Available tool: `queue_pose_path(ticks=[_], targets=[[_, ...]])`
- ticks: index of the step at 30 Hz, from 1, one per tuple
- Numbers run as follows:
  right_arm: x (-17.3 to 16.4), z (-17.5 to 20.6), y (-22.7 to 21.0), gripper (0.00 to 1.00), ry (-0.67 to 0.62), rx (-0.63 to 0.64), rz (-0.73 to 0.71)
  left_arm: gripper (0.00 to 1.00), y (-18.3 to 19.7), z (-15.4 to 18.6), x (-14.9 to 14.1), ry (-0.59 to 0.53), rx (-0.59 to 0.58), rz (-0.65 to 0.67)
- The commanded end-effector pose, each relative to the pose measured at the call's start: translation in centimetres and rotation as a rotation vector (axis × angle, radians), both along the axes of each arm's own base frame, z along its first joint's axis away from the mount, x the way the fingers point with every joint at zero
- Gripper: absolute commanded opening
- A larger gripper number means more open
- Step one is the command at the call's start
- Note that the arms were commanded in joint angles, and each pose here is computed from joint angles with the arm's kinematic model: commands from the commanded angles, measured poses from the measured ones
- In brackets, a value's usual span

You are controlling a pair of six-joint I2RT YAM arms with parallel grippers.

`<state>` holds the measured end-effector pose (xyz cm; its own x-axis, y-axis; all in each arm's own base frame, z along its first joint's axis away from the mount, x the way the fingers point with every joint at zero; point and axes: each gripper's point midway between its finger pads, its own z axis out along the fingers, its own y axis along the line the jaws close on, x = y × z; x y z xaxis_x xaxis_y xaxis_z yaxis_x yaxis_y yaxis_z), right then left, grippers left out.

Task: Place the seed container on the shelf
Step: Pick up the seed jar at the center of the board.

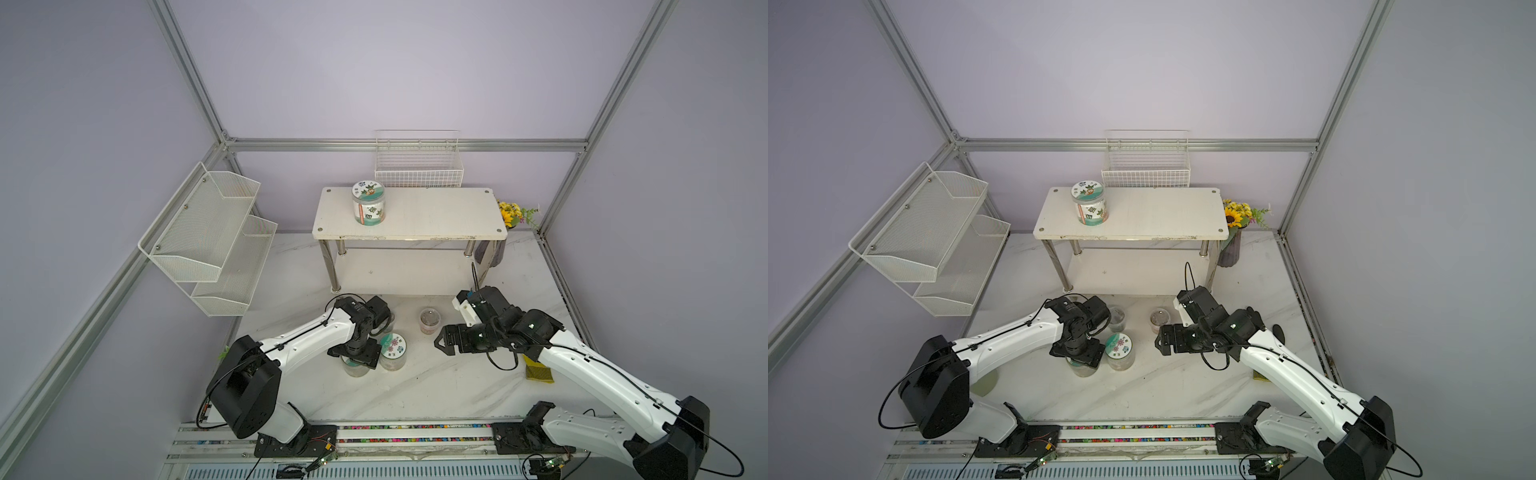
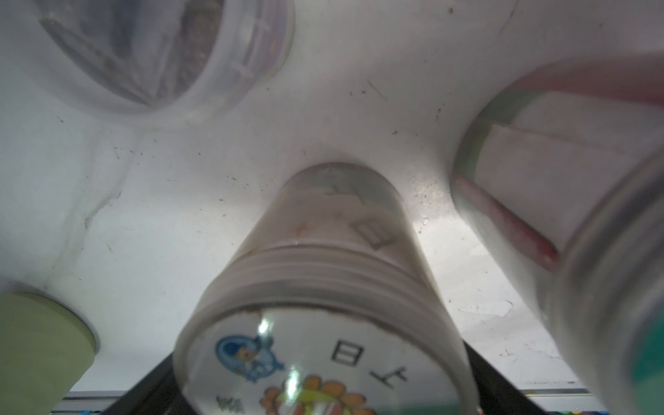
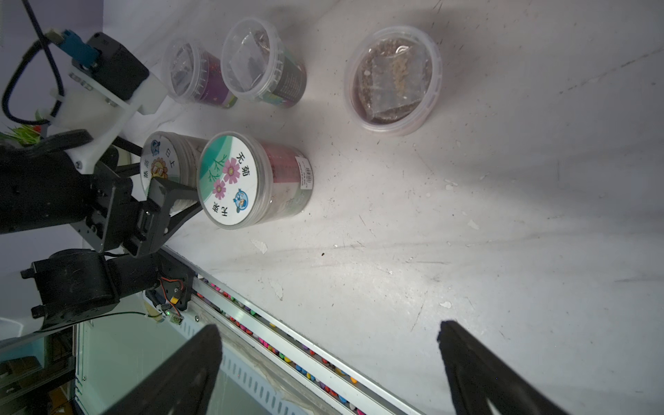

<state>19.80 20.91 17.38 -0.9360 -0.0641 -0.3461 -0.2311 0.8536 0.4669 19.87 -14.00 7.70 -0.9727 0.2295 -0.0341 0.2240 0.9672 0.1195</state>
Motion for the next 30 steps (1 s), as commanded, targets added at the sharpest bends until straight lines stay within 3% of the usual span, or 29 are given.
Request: queue_pose_path(ticks=[1,10,14,18,30], targets=[[0.5,1.2,0.3,0.97,-0.038,0.02,0.004,0.85,-0.5,0.5,0.7,-0.028,-0.035,0.016],[0.6,1.1,0.4,0.97,-0.037,0.019,0.005,0.75,-0.2,1.7,0.8,-0.044,-0.03,0.007],[0.6,1.2,0.4,0.97,-0.04,0.02,0.005,0.87,-0.2,1.5,0.9,-0.043,-0.022,0.006],[0.4,1.2,0.3,0.97,-0.037,0.018,0.004,0.9,-0.3,1.4,1.1,-0.045,-0.017,0.0],[0.5,1.0,0.1,0.97,-0.042,0.01,0.002,0.63,-0.2,2.6,0.8,-0.047,-0.029,-0.015]])
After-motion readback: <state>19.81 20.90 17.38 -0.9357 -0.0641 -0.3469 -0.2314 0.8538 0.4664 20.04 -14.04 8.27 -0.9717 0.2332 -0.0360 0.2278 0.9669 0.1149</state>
